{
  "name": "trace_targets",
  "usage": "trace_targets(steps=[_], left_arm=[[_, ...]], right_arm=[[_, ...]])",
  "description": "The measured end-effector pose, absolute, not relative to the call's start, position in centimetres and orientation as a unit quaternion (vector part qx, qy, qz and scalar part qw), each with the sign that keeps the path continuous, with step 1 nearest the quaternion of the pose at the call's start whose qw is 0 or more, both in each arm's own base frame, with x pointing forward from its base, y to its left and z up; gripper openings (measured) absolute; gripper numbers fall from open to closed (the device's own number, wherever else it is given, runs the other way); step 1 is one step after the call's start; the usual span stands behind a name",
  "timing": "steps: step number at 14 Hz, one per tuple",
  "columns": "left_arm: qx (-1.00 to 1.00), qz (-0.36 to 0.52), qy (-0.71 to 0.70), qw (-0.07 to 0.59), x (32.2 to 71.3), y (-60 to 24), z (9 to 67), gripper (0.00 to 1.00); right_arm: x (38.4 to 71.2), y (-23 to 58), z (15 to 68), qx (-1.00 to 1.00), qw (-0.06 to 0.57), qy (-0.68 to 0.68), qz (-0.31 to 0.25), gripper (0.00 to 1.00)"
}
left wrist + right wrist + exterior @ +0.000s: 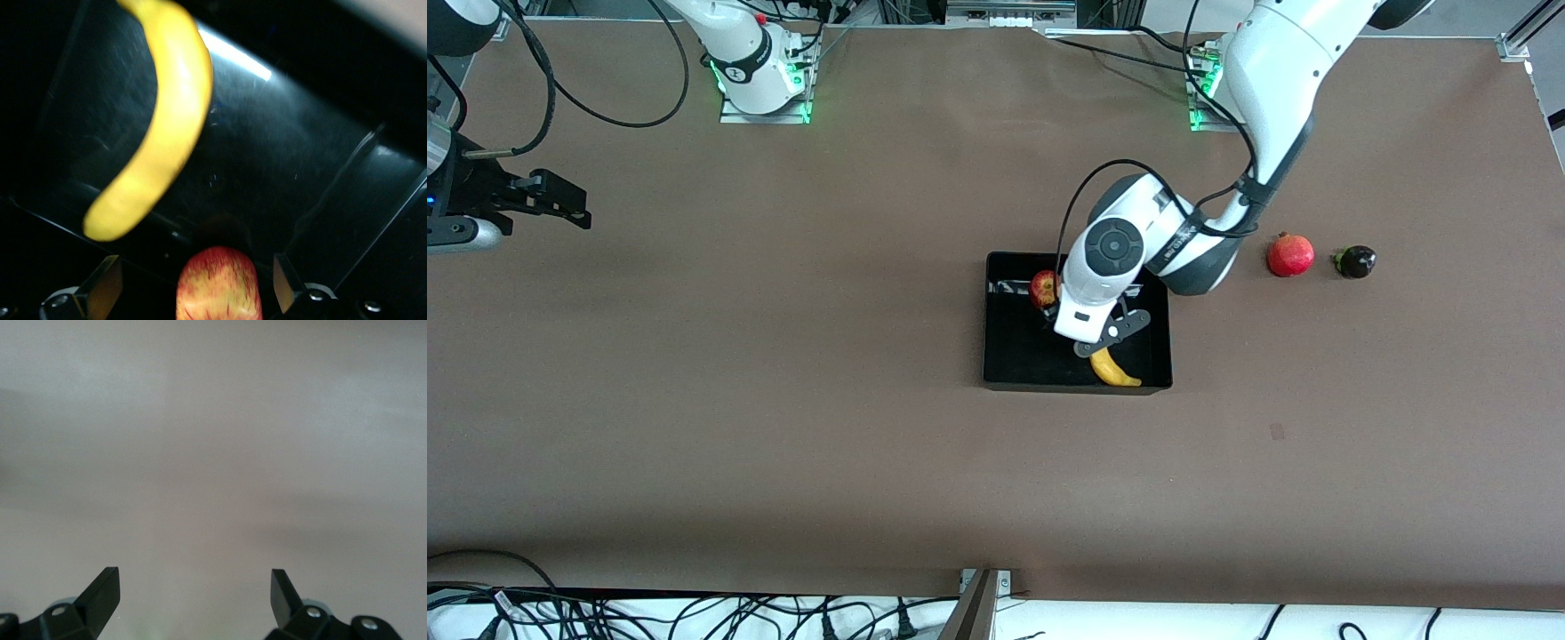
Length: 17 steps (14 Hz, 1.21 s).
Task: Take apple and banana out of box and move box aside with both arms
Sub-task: 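Reach the left gripper into the black tray over the apple, then close the left gripper on the red-yellow apple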
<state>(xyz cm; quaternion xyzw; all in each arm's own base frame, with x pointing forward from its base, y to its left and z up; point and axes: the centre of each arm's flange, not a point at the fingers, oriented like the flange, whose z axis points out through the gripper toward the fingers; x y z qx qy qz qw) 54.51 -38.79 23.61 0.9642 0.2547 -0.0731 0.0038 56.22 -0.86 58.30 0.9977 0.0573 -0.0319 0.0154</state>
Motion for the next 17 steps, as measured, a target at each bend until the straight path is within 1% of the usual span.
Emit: trace_targets(steps=[5,14,17], left_arm=[[0.964,-0.073,0.257,0.002,51.8,-40.3,20.7,1.00],[0.961,-0.078,0.267,0.005,50.9,-41.0,19.5,1.00],[0.960,-0.078,0.271,0.006,50.8,-41.1,19.2,0.97]], right_arm=[[56.2,-0.9,58.3,0.998,0.015,0.057,-0.032,1.00],[56.2,-0.9,58.3,0.998,0.015,0.057,-0.032,1.00],[56.2,-0.9,58.3,0.998,0.015,0.057,-0.032,1.00]])
